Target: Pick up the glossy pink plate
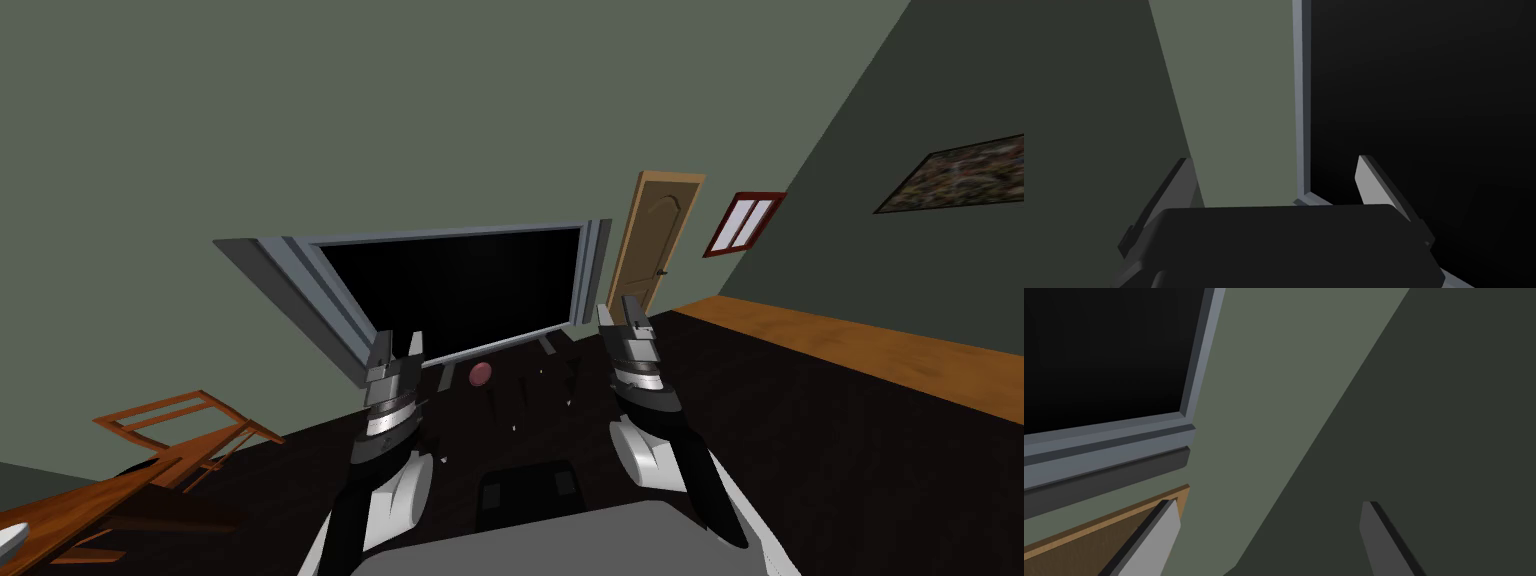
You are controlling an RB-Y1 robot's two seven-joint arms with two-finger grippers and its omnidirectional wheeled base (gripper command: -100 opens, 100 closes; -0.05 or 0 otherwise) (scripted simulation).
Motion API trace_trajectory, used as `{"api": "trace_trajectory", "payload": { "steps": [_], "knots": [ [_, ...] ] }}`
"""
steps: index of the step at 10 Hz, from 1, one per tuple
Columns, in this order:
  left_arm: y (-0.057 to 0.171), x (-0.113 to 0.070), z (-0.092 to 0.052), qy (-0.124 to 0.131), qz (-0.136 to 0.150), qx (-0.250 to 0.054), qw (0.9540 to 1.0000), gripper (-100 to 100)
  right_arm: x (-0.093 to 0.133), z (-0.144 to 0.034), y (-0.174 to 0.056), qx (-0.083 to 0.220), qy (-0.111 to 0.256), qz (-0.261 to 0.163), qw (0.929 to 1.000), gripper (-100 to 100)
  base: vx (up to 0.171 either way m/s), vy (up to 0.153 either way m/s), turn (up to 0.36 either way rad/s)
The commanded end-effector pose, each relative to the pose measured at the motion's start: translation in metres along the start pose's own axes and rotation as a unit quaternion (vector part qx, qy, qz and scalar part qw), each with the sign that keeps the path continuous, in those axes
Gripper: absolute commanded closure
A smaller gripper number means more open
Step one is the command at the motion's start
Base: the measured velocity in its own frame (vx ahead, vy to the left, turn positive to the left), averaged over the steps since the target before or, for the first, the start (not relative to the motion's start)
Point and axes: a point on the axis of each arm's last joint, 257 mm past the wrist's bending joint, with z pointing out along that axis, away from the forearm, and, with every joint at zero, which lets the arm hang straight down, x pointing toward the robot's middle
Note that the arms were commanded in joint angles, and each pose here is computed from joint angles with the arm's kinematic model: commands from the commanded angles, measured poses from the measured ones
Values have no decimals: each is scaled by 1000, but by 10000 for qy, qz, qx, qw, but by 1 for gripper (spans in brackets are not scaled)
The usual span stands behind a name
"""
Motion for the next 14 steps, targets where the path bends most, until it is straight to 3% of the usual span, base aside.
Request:
{"api": "trace_trajectory", "payload": {
  "steps": [1, 4, 7, 10, 12, 13, 14],
  "knots": [
    [8, 6, -2, 205, 10, -89, 9997, -100, 0, 0, 0, 0, 0, 0, 10000, 0, 5, -13, 6],
    [36, 16, -8, 589, -32, -443, 9973, -100, 0, 0, 0, 0, 0, 0, 10000, 0, 12, -42, 13],
    [78, 23, -18, 823, -163, -989, 9916, -100, 0, 0, 0, 0, 0, 0, 10000, 0, 16, -63, 19],
    [127, 26, -32, 905, -359, -1650, 9815, -100, 0, 0, 0, 0, -1, 1, 10000, 0, 14, -94, 24],
    [161, 28, -46, 886, -513, -2123, 9718, -100, 0, 0, 0, 0, -1, 1, 10000, 0, 22, -100, 22],
    [161, 28, -46, 886, -512, -2127, 9717, -100, 0, 0, 0, 0, -1, 1, 10000, 0, 8, -66, 12],
    [178, 29, -53, 861, -591, -2372, 9658, -100, 0, 0, 0, 0, 0, 1, 10000, 0, 10, -52, 12]
  ]
}}
